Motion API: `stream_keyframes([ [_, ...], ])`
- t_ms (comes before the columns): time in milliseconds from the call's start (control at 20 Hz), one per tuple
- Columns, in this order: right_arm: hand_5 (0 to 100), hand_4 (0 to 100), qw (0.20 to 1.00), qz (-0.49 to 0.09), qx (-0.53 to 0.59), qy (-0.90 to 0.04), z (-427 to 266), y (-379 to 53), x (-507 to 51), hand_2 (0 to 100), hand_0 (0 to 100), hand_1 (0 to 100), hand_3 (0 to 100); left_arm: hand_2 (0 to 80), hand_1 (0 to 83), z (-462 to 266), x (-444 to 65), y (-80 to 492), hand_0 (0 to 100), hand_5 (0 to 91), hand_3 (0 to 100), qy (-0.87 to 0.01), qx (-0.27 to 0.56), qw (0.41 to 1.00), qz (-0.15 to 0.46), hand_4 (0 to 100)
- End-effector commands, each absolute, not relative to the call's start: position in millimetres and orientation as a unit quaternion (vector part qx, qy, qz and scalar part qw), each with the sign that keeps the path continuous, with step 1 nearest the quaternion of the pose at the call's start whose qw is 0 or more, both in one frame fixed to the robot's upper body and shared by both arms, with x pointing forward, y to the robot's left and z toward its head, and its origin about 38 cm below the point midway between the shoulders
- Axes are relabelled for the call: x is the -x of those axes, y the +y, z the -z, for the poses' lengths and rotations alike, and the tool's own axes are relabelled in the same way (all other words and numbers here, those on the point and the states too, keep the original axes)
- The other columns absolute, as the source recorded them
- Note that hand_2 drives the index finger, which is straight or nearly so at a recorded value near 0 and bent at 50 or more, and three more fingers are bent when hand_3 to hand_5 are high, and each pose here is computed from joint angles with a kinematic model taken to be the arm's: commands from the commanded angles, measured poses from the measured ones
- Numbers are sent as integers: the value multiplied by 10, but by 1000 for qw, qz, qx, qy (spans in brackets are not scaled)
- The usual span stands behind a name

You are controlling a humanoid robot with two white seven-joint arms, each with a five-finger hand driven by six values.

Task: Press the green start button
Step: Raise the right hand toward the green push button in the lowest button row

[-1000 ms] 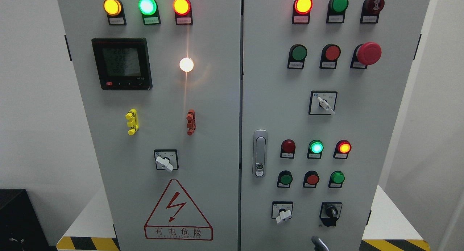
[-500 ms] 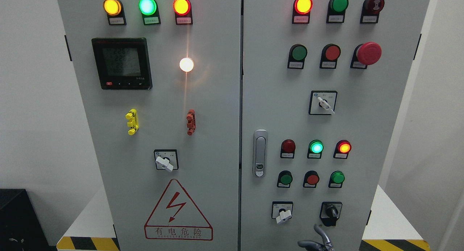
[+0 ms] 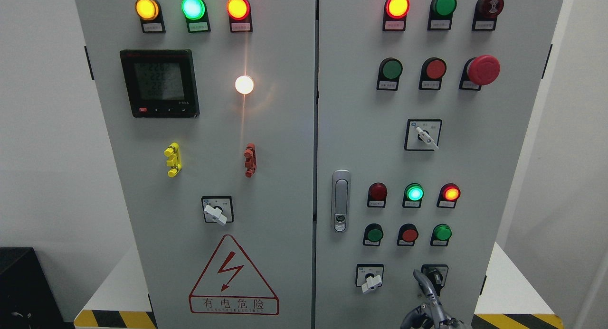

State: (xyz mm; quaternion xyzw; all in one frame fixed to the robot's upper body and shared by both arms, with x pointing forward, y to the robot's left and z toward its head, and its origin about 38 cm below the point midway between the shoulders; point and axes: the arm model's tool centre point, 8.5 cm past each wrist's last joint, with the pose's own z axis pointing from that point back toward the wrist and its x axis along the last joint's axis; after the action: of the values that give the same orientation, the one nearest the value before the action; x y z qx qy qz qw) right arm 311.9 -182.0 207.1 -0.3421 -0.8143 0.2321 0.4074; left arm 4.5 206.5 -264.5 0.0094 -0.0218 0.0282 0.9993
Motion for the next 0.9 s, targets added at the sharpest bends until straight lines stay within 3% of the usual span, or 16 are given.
stream_keyframes([
  [0, 1000, 903, 392, -279, 414, -772, -1994, -1921, -3355, 0, 235, 310, 958, 0, 556, 2643, -288, 2058, 120, 0, 0, -47, -7, 998, -28, 0],
  [850, 1000, 912, 388, -331, 412, -755, -1847, -1662, -3902, 0, 262, 299, 970, 0, 556, 2643, -288, 2058, 120, 0, 0, -47, -7, 998, -28, 0],
])
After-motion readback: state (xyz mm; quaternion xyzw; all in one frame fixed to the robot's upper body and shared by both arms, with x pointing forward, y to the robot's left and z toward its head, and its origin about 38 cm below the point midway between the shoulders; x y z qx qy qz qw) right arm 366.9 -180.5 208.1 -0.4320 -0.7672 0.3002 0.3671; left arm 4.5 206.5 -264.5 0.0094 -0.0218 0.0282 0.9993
